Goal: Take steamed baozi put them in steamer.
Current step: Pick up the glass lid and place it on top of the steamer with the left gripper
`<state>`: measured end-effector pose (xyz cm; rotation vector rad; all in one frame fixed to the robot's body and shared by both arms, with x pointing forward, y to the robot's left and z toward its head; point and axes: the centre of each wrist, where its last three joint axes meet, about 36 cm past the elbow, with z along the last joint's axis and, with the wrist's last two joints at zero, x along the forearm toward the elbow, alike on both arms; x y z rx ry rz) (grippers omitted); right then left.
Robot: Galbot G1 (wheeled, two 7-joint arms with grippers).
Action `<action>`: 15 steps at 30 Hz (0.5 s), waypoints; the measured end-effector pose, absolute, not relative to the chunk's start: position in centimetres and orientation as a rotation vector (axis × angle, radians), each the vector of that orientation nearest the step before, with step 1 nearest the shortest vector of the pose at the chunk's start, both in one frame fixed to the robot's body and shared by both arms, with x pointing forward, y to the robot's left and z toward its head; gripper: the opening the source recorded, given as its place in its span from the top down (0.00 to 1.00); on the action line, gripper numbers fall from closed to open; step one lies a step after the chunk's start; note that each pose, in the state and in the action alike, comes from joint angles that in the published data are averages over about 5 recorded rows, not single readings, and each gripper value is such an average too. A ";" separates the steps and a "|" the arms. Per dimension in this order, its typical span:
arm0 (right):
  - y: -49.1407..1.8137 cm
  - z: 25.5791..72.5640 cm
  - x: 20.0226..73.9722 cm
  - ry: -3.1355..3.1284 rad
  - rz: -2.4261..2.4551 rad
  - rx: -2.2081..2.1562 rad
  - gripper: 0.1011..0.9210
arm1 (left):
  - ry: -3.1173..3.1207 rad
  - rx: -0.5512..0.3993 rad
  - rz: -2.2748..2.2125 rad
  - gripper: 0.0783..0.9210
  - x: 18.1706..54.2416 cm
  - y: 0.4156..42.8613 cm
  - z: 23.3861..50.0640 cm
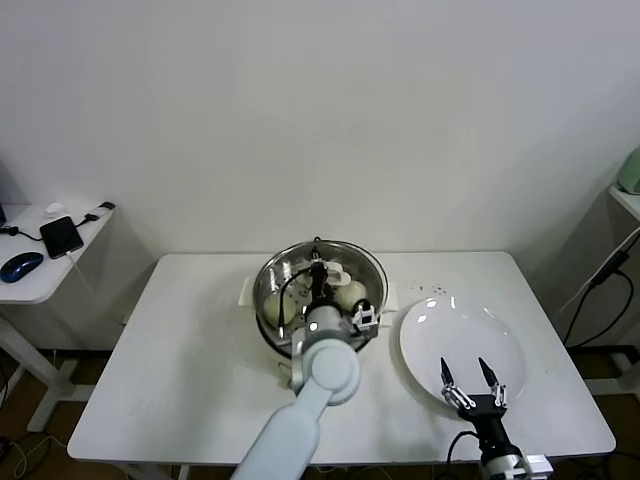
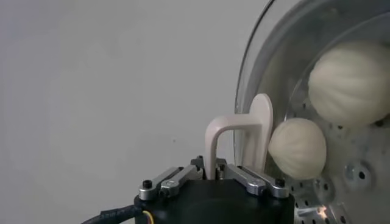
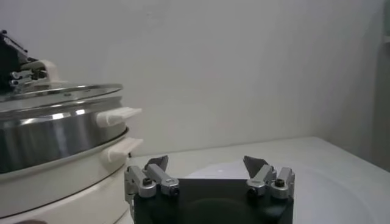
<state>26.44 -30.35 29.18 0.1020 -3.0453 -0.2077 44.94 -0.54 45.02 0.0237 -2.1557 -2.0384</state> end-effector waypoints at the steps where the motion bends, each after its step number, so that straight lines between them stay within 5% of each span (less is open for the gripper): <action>1: -30.4 29.2 26.4 -3.045 -0.207 0.102 0.12 | -2.153 0.024 -2.040 0.90 45.0 -0.5 45.0; 15: -30.3 29.1 26.4 -3.046 -0.204 0.105 0.12 | -2.126 0.035 -2.049 0.90 45.3 -0.3 44.4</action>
